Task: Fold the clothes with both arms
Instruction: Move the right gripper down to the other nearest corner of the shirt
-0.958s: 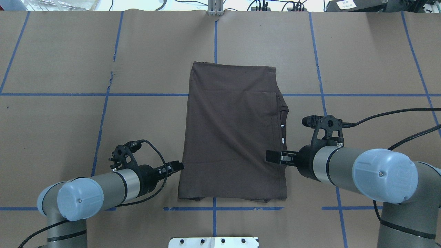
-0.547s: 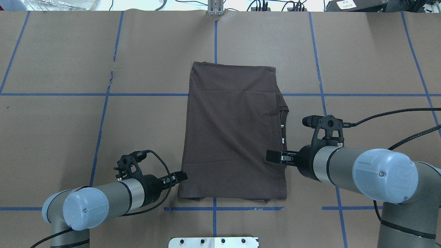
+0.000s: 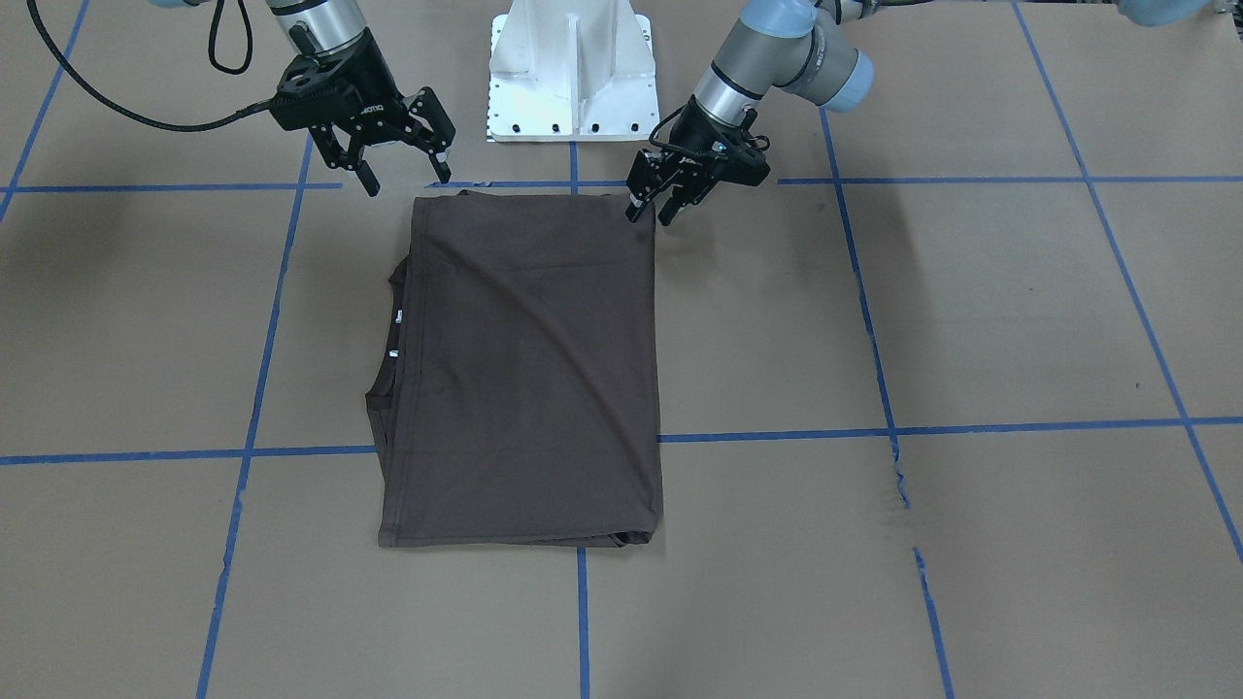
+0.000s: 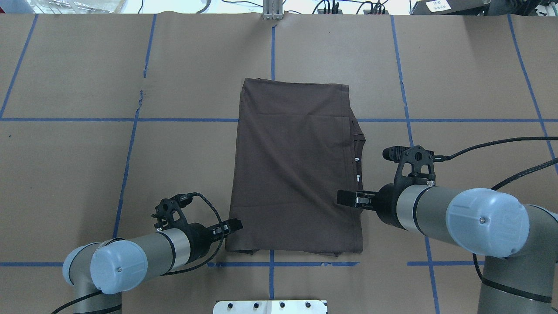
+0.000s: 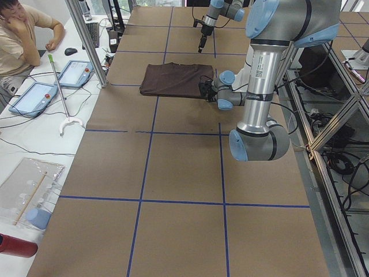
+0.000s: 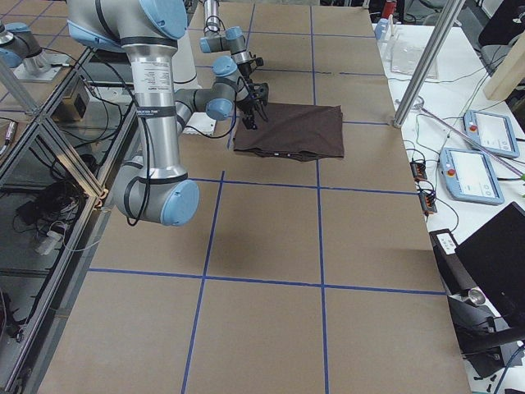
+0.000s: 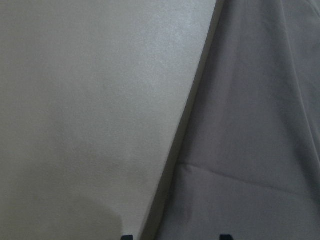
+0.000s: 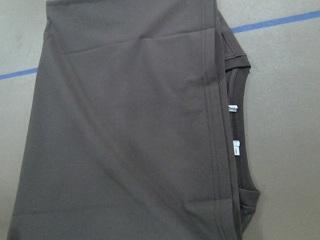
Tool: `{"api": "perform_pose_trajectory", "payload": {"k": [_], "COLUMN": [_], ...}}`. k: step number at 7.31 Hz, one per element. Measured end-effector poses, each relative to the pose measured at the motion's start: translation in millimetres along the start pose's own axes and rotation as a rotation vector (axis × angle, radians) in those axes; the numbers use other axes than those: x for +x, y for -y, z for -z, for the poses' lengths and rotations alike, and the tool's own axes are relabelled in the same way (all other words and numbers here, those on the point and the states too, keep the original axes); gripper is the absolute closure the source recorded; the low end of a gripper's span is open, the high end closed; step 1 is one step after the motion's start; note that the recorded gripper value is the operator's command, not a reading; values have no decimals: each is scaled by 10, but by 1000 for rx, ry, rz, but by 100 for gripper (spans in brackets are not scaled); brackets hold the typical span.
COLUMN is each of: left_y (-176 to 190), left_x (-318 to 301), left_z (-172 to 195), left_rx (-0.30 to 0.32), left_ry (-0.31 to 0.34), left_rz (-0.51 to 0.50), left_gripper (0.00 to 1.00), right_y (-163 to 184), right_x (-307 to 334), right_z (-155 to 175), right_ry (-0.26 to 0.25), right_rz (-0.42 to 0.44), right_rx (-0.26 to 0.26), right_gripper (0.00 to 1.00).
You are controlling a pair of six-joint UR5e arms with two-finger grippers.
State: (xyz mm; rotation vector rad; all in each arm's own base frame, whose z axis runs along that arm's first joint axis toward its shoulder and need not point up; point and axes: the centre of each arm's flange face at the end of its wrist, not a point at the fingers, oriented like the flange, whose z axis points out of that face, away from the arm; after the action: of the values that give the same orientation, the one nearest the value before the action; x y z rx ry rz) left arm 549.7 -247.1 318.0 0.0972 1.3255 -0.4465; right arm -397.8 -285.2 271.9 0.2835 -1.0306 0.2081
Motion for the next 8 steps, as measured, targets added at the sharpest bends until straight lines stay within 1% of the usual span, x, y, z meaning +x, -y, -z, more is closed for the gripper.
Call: {"api": "perform_pose_trajectory", "payload": {"k": [5,6,7,8], "left_y": [-166,-196,-213,-224], "left_x": [-2,-1,12,29], "left_z": [-23,-22,-21,-19], "left_rx": [-20,-23,-24,-25], "left_ry": [0,-1,-4,-7], "left_rz": [-6,-7,-7,-6], "left_gripper": [34,41,57,87], "right_y": [7,9,14,15], "right_x": [4,5,6,7], "right_z": [1,1,2,3], "right_ry": [-1,-1,-1,-1], "right_rz": [-1,-1,-1,-2], "right_rx": [1,2,3,3], "right_gripper": [0,0,0,0]}}
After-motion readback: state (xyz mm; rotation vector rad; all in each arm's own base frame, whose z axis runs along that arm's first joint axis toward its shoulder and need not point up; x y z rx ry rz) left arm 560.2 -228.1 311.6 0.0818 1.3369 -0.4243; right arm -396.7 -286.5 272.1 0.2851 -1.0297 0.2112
